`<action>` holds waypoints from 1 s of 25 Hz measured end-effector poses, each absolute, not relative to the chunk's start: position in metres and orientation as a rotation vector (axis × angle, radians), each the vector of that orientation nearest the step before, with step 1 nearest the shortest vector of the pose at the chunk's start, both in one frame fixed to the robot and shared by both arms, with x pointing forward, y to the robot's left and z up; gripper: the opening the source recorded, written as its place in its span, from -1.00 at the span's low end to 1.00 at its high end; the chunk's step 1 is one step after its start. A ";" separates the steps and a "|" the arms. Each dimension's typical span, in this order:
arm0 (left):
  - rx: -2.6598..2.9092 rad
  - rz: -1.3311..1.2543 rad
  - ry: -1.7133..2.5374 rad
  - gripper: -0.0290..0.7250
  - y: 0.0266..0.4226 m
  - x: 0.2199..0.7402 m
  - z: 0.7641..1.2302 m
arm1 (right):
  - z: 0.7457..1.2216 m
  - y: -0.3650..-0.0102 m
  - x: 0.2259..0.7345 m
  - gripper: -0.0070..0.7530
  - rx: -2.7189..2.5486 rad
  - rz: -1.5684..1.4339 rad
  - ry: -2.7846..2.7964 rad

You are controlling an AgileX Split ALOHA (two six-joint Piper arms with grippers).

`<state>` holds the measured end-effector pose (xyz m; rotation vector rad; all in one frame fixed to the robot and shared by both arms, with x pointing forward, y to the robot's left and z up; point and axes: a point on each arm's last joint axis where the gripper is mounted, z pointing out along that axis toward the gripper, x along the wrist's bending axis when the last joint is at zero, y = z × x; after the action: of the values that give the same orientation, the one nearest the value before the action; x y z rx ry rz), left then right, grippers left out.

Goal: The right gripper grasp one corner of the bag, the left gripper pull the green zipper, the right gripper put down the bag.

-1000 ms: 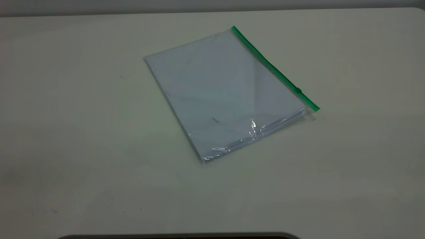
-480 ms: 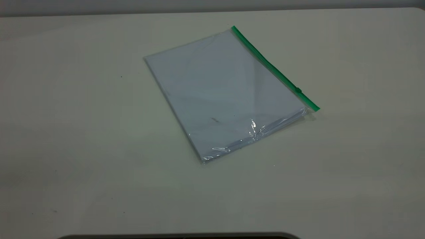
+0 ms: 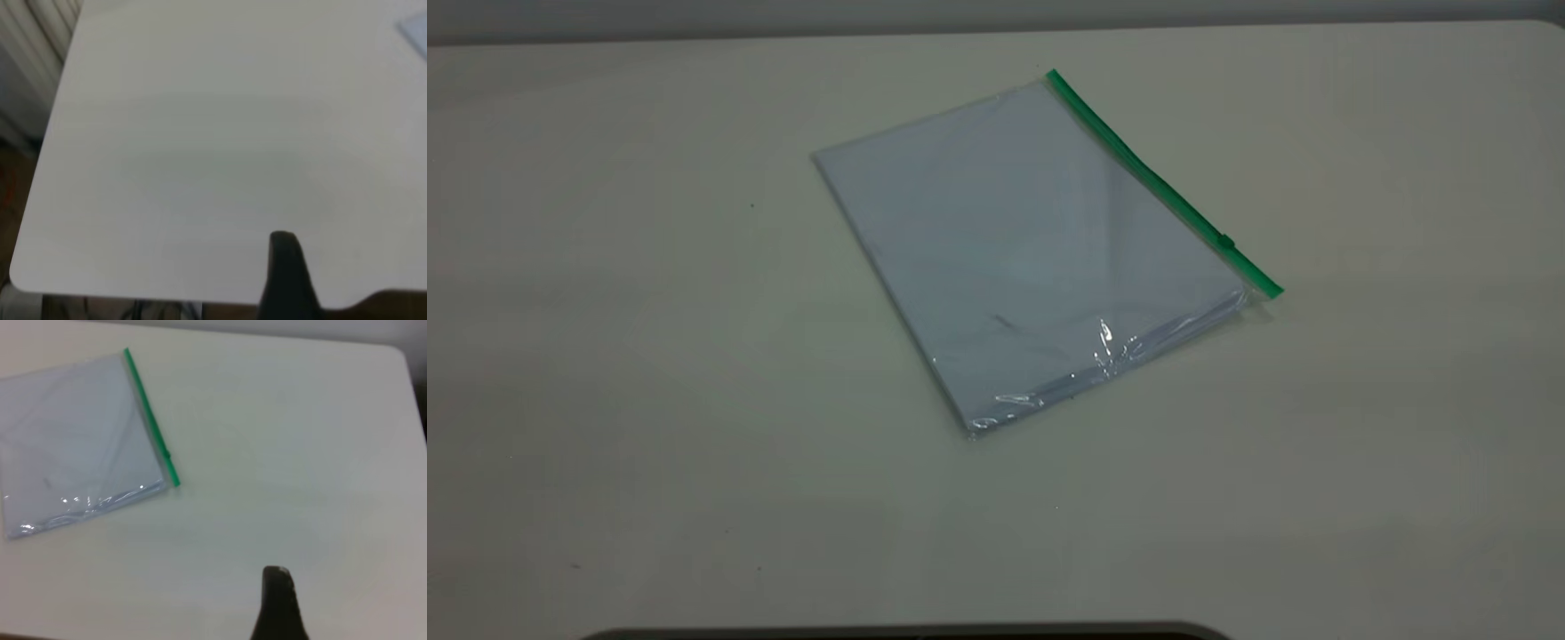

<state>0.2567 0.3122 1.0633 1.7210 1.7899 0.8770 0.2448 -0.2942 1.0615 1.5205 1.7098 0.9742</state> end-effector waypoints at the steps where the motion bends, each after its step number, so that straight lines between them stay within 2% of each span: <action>1: 1.743 0.859 1.805 0.67 0.312 0.266 1.067 | 1.064 -0.293 0.251 0.57 1.539 0.967 1.729; 6: 1.812 0.808 1.835 0.68 0.310 0.321 1.086 | 1.070 -0.286 0.293 0.57 1.632 0.940 1.806; 14: 1.857 0.728 1.855 0.66 0.305 0.413 1.103 | 1.052 -0.268 0.357 0.57 1.764 0.962 2.005; 25: 1.890 0.577 1.726 0.64 0.288 0.534 1.081 | 1.000 -0.254 0.438 0.57 1.834 0.972 2.129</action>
<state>0.5343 0.2881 1.0806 1.8895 1.7262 0.5769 0.4378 -0.2538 0.9997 1.8345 2.1292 0.9719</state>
